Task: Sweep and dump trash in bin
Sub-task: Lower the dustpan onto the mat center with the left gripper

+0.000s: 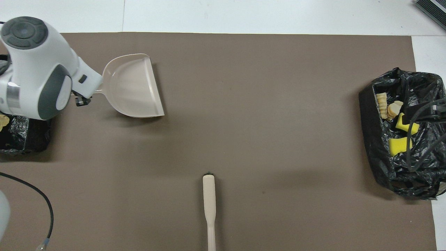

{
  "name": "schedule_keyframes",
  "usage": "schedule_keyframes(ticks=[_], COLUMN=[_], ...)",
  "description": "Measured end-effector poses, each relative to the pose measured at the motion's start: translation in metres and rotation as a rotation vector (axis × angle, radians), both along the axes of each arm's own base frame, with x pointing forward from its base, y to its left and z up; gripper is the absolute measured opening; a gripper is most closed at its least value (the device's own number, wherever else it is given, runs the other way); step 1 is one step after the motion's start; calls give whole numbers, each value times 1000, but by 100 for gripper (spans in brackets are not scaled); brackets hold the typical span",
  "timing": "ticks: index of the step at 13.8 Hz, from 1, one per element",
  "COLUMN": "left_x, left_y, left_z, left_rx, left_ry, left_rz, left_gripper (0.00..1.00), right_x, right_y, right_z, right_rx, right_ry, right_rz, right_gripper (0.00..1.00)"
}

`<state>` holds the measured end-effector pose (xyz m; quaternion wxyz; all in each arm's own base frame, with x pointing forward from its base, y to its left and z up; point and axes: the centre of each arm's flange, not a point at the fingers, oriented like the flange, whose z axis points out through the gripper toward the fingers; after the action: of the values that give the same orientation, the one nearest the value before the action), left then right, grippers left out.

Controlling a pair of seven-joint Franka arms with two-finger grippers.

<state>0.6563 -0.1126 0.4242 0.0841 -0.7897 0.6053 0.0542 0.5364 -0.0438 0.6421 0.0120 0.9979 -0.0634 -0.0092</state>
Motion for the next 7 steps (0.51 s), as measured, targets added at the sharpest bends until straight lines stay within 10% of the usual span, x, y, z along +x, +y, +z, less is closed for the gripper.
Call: schedule_keyframes(ticks=[7], left_x=[-63], left_y=[-155], left_z=[-34], left_rx=[-70], left_ry=[-66], left_rz=[583], left_gripper=[33], right_x=[-14], right_y=[10], right_z=[17], right_rx=[8], right_ry=[-3], right_rz=[-64], right_gripper=[100])
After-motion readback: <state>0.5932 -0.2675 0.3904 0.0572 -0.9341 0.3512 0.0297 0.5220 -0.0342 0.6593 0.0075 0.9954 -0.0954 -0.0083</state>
